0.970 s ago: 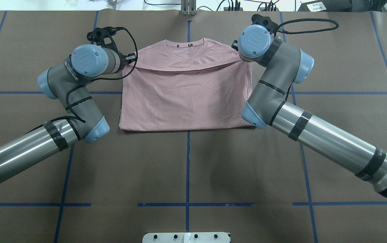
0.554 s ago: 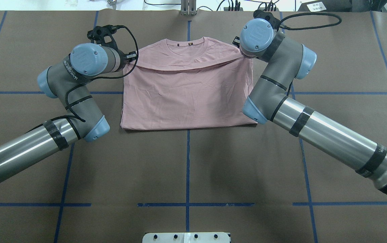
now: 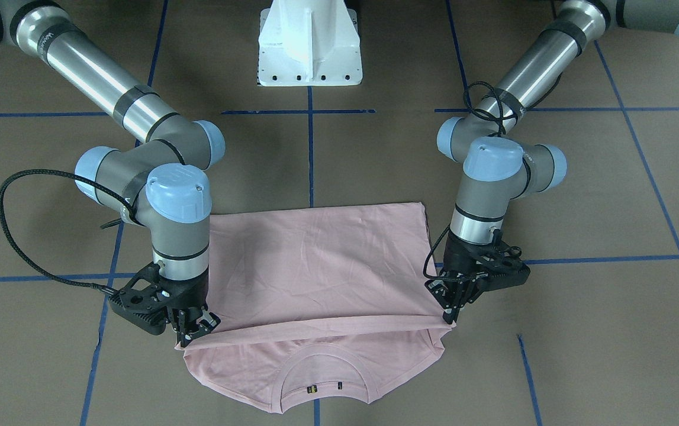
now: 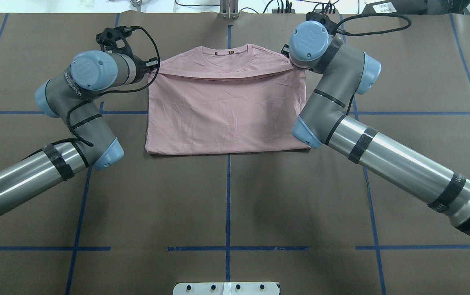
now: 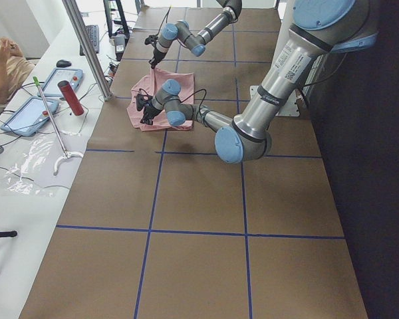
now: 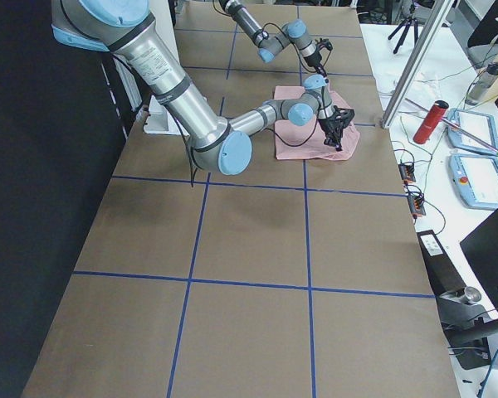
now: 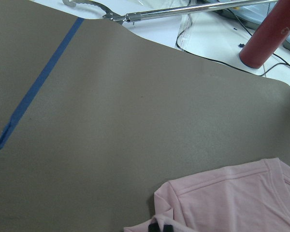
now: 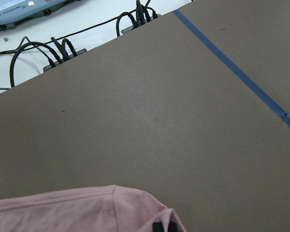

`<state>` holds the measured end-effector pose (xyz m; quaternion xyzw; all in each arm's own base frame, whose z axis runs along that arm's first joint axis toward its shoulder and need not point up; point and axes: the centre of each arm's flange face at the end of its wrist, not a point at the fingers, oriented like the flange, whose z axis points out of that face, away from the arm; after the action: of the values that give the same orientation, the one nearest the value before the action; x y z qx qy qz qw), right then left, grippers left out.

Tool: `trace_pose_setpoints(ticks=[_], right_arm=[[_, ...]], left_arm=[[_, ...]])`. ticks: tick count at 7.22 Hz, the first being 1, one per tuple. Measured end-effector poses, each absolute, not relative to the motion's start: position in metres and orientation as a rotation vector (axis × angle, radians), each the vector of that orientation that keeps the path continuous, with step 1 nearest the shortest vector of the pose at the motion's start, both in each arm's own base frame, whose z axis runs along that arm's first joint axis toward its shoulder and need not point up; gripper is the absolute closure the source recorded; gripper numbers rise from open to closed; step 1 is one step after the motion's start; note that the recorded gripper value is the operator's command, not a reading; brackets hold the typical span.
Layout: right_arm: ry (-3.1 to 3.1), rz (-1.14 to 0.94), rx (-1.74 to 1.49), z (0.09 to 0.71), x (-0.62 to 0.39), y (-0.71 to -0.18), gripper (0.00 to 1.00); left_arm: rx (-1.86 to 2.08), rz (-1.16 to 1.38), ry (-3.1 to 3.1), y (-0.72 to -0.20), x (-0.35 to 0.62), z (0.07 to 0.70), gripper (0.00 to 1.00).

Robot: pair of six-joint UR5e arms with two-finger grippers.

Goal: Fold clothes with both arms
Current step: 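Lay the hem down near the collar and release with both grippers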

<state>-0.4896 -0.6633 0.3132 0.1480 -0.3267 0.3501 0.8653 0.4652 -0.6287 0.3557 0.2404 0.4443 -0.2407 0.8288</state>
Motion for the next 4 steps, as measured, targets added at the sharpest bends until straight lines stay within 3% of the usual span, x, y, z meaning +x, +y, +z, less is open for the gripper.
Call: trace_pose_setpoints(ticks=[1,2,4], right_arm=[[-0.686,0.735,0.311,0.3095,-0.4910,-0.6651,1.00],[-0.683,0.735,0.310,0.3099,-0.4923,-0.6663,0.91],[-0.669,0.737,0.305,0.3159,-0.4947,-0.6682,0.29]], left_arm=[[0.510,-0.511,0.944,-0.6283,0.4643,0.3570,1.00],[0.510,-0.513,0.945,-0.6281,0.4636,0.3567,0.93],[0.508,-0.517,0.949,-0.6277,0.4634,0.3558,0.77]])
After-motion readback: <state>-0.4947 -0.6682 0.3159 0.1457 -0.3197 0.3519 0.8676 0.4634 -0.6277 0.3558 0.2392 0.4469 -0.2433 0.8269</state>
